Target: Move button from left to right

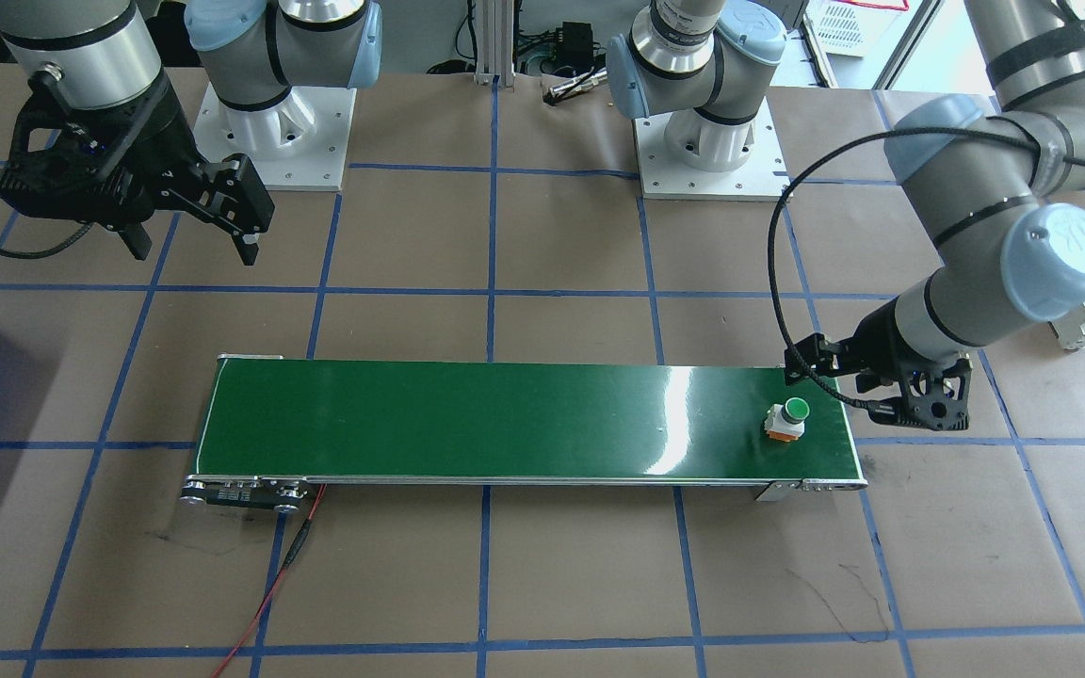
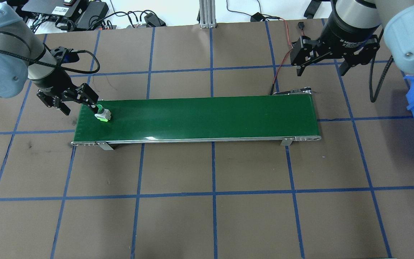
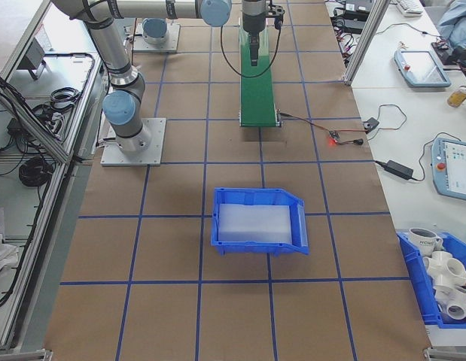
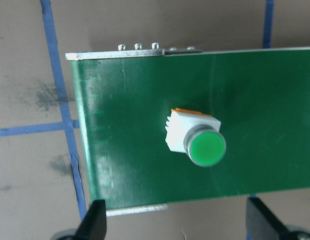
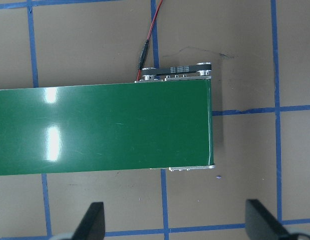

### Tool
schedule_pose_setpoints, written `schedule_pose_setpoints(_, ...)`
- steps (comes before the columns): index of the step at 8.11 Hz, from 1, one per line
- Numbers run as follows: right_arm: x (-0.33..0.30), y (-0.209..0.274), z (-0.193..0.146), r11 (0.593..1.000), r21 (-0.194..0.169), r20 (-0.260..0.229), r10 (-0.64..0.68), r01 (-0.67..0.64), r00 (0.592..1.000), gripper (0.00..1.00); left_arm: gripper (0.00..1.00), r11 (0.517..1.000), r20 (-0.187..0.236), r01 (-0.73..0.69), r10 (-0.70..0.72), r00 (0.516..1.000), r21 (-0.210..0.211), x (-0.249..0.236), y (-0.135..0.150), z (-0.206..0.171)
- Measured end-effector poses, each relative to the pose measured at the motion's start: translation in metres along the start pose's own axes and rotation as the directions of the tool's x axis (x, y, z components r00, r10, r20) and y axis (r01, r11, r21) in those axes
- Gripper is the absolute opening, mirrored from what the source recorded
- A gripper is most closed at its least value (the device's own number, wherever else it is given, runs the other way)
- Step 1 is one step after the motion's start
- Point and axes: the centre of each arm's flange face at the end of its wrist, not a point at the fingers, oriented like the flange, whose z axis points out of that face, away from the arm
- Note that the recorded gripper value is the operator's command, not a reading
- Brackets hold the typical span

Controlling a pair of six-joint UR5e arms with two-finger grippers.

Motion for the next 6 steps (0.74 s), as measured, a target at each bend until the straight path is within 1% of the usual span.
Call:
schedule_pose_setpoints(2,0.0,0.0,0.0,1.0,0.0,0.0,0.0,0.0,1.0,1.0,1.0,0.998,0.014,0.052,-0.052,0.999,0.017,0.04,0.044,-0.054)
schedule_pose_setpoints(3,0.0,0.0,0.0,1.0,0.0,0.0,0.0,0.0,1.0,1.0,1.0,0.997,0.02,0.073,-0.073,0.997,0.012,0.053,0.069,-0.075)
schedule_pose_setpoints(4,0.0,0.0,0.0,1.0,0.0,0.0,0.0,0.0,1.0,1.0,1.0,0.997,0.034,0.082,-0.083,0.996,0.009,0.058,0.085,-0.088)
schedule_pose_setpoints(6,0.0,0.0,0.0,1.0,0.0,0.0,0.0,0.0,1.0,1.0,1.0,0.995,0.098,0.097,-0.095,0.991,-0.012,0.056,0.098,-0.095)
